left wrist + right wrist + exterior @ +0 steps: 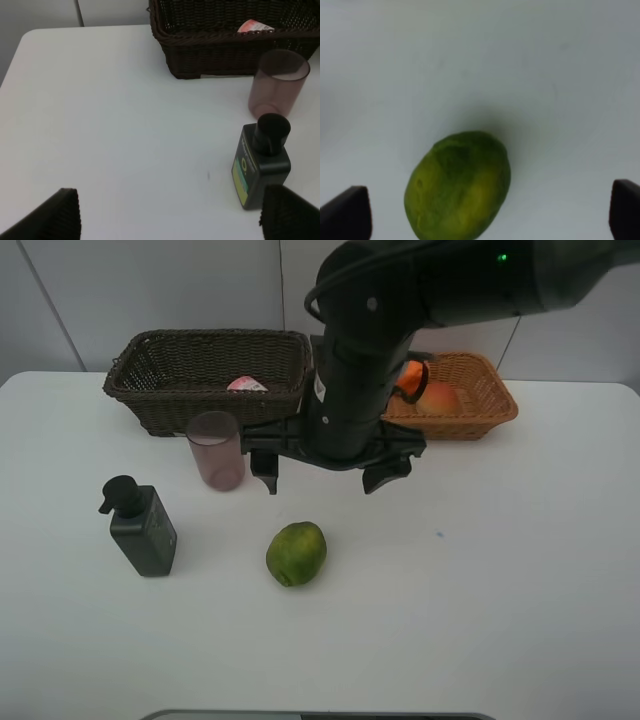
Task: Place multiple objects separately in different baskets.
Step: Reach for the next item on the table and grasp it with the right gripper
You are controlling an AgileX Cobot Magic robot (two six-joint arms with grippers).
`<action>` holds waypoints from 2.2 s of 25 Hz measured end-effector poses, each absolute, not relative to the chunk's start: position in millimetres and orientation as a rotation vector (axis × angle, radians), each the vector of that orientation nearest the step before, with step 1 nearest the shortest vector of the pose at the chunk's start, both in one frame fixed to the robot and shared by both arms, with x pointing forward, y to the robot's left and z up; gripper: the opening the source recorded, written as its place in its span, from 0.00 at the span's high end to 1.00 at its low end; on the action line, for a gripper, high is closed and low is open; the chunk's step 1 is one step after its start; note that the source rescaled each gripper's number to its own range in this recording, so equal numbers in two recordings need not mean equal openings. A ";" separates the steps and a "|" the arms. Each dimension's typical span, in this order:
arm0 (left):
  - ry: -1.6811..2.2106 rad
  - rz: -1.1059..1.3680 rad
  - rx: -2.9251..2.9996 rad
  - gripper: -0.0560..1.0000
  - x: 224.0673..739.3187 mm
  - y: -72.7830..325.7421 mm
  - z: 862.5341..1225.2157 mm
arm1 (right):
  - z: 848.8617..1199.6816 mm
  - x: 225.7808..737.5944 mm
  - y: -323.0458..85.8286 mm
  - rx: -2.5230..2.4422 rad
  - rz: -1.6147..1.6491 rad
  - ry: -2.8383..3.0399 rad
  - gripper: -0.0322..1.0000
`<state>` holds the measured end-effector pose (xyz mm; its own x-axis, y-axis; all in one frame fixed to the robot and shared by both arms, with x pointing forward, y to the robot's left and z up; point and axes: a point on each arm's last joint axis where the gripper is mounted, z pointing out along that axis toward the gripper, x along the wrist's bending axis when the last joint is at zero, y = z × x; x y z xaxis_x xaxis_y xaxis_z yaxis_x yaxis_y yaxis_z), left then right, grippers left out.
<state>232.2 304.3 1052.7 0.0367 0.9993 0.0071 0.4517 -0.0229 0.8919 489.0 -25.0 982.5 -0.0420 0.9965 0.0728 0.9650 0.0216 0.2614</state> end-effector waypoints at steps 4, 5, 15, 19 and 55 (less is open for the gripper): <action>1.510 0.935 1.574 0.06 232.2 304.3 1052.7 | 978.5 491.5 -25.2 2.167 0.373 2.013 0.00; 1.510 0.935 1.574 0.06 232.2 304.3 1052.7 | 973.9 491.6 -23.4 2.188 0.366 1.989 0.00; 1.510 0.935 1.574 0.06 232.2 304.3 1052.7 | 932.7 486.1 -3.0 2.267 0.314 1.963 0.00; 1.510 0.935 1.574 0.06 232.2 304.3 1052.7 | 923.0 486.6 -2.2 2.277 0.280 1.951 0.00; 1.510 0.935 1.574 0.06 232.2 304.3 1052.7 | 882.1 478.4 11.0 2.351 0.192 1.964 0.00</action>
